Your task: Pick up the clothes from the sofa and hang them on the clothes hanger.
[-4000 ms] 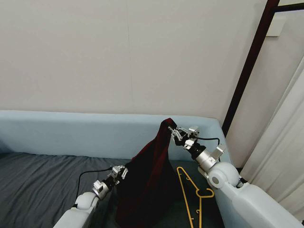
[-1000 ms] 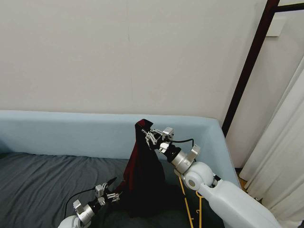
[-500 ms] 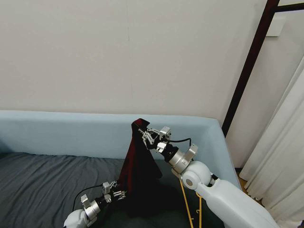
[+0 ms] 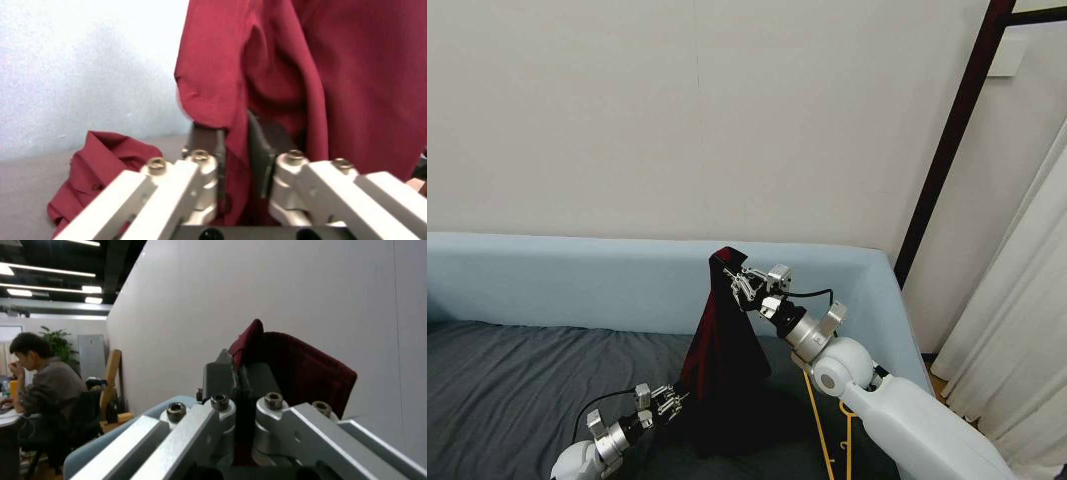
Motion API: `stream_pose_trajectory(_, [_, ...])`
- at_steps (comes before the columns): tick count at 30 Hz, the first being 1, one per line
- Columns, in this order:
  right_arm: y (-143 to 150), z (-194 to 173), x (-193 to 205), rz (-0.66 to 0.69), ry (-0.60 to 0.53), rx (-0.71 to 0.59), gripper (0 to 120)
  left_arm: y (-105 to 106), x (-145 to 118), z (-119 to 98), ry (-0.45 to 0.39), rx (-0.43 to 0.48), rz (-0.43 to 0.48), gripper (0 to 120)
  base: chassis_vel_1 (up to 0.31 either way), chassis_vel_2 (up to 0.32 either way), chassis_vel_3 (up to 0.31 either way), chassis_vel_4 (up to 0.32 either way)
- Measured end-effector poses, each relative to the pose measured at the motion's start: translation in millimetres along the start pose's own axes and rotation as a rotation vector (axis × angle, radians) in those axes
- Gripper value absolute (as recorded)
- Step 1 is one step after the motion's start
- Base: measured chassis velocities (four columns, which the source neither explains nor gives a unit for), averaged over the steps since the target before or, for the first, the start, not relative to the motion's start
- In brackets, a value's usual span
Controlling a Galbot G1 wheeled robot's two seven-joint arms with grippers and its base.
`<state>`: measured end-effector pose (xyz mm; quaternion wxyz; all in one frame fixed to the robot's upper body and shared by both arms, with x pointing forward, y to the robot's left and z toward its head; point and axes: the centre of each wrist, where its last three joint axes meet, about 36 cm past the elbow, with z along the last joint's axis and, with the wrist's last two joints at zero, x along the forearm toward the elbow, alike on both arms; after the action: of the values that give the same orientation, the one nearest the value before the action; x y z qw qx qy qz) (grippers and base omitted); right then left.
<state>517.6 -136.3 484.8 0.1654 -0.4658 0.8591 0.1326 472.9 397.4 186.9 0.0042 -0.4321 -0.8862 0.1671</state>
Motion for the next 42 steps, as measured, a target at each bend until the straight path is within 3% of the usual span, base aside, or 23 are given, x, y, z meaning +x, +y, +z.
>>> stream_pose_trajectory(4, [-1.8,1.8,2.2,0.008,0.006,0.001,0,0.1,2.9,-5.5,-0.015,-0.008,0.006,0,0.000,0.000,0.000,0.000])
stream_pose_trajectory(13, [-5.5,5.7,7.1,0.021,0.020,0.006,0,-3.8,7.0,-17.6,-0.055,-0.025,0.014,0,0.000,0.000,0.000,0.000])
stream_pose_trajectory(18, [-11.1,0.7,9.7,0.089,0.014,0.033,0,-9.0,0.9,-51.5,-0.170,-0.107,-0.039,0,0.000,0.000,0.000,0.000])
stream_pose_trajectory(20, [-18.6,-11.8,10.5,0.097,0.000,0.049,0,-5.9,-2.1,-95.4,-0.244,-0.189,-0.059,0,0.000,0.000,0.000,0.000])
stream_pose_trajectory(21, [-18.6,-11.8,10.5,0.097,0.000,0.049,0,-5.9,-2.1,-95.4,-0.244,-0.189,-0.059,0,0.000,0.000,0.000,0.000])
stream_pose_trajectory(23, [-23.0,-23.4,10.4,0.095,-0.011,0.059,0,-4.0,-1.6,-139.5,-0.301,-0.246,-0.078,0,0.000,0.000,0.000,0.000])
stream_pose_trajectory(24, [-26.6,-31.2,10.1,0.094,-0.013,0.073,0,-5.2,-4.0,-175.6,-0.344,-0.289,-0.077,0,0.000,0.000,0.000,0.000])
stream_pose_trajectory(25, [-26.6,-31.2,10.1,0.094,-0.013,0.073,0,-5.2,-4.0,-175.6,-0.344,-0.289,-0.077,0,0.000,0.000,0.000,0.000])
stream_pose_trajectory(29, [-39.9,-65.2,-0.3,0.105,-0.057,0.112,0,-20.0,-13.3,-286.6,-0.451,-0.414,-0.061,0,0.000,0.000,0.000,0.000])
stream_pose_trajectory(30, [-39.9,-65.2,-0.3,0.105,-0.057,0.112,0,-20.0,-13.3,-286.6,-0.451,-0.414,-0.061,0,0.000,0.000,0.000,0.000])
stream_pose_trajectory(34, [-41.8,-117.0,-21.5,0.077,-0.137,0.152,0,-49.0,-22.6,-369.9,-0.496,-0.509,-0.047,0,0.000,0.000,0.000,0.000])
stream_pose_trajectory(35, [-41.8,-117.0,-21.5,0.077,-0.137,0.152,0,-49.0,-22.6,-369.9,-0.496,-0.509,-0.047,0,0.000,0.000,0.000,0.000])
stream_pose_trajectory(39, [-29.3,-172.1,-43.1,0.032,-0.210,0.212,0,-75.3,-23.4,-437.0,-0.506,-0.606,-0.060,0,0.000,0.000,0.000,0.000])
stream_pose_trajectory(40, [-29.3,-172.1,-43.1,0.032,-0.210,0.212,0,-75.3,-23.4,-437.0,-0.506,-0.606,-0.060,0,0.000,0.000,0.000,0.000])
stream_pose_trajectory(42, [-27.0,-197.3,-44.8,0.039,-0.214,0.255,0,-88.0,-18.0,-467.5,-0.501,-0.655,-0.104,0,0.000,0.000,0.000,0.000])
